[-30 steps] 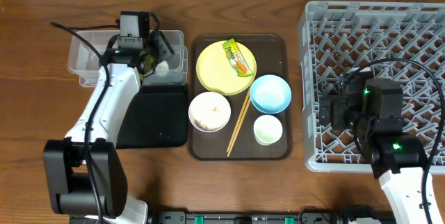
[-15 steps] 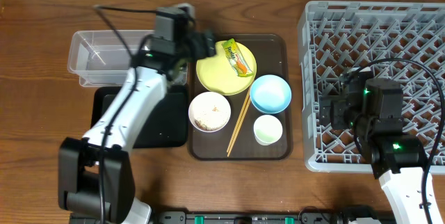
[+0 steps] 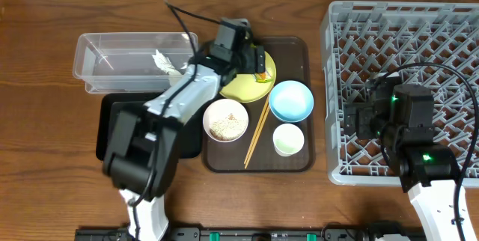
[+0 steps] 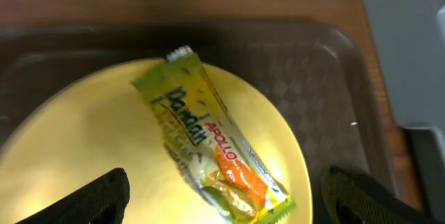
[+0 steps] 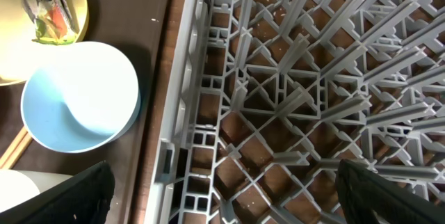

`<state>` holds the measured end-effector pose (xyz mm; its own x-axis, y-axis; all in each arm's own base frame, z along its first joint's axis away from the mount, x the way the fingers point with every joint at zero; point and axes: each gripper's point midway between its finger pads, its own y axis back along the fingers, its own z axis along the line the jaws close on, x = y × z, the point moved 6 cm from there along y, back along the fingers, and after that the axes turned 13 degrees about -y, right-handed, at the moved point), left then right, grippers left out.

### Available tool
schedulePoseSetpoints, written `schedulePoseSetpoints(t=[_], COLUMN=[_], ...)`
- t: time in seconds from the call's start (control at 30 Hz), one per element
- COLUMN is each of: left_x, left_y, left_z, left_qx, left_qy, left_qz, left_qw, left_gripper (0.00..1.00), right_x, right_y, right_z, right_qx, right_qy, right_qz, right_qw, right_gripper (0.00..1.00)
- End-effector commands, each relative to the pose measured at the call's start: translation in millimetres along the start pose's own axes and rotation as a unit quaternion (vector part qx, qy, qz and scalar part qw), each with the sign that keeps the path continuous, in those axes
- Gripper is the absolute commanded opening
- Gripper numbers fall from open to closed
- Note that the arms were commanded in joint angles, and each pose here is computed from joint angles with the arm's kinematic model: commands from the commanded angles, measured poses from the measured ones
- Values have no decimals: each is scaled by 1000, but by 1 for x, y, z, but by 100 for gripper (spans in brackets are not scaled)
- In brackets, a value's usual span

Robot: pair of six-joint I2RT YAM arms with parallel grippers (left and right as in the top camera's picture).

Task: Sort waste into correct bins and load items into the dishwasher rack
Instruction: 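Grasp the yellow snack wrapper on the plate with the left gripper, then move the wrapper left and release it into the clear bin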

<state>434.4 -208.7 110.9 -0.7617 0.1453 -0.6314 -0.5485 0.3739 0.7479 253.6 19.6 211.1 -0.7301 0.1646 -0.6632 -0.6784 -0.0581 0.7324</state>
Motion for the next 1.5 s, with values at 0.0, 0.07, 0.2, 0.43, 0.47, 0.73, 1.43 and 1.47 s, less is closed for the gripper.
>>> schedulePoseSetpoints(t=[0.0, 0.07, 0.2, 0.43, 0.47, 0.73, 1.43, 1.47], left_x=[1, 5, 13, 22, 22, 27, -29, -29], left_y=[-15, -24, -37, -44, -44, -43, 115, 121], left_z=[1, 1, 1, -7, -8, -11, 77, 87], left_qx=[-9, -11, -10, -6, -5, -5, -107, -115], left_qy=[13, 12, 10, 3, 2, 1, 122, 137], left_qz=[0, 1, 8, 20, 21, 32, -18, -20], left_qw=[1000, 1000, 1000, 1000, 1000, 999, 987, 984], left_gripper=[90, 90, 90, 61, 56, 14, 6, 6], right_x=[-6, -6, -6, -6, -6, -6, -6, -6], right_y=[4, 4, 4, 4, 4, 4, 4, 4], right_z=[3, 3, 3, 3, 3, 3, 3, 3], right_qx=[-4, -4, -4, -4, -4, -4, -4, -4], right_qy=[-5, -5, -6, -5, -6, -5, -5, -5], right_qz=[-9, -9, -9, -8, -9, -9, -9, -9], right_qw=[1000, 1000, 1000, 1000, 1000, 1000, 1000, 1000], right_gripper=[99, 99, 99, 99, 99, 99, 99, 99])
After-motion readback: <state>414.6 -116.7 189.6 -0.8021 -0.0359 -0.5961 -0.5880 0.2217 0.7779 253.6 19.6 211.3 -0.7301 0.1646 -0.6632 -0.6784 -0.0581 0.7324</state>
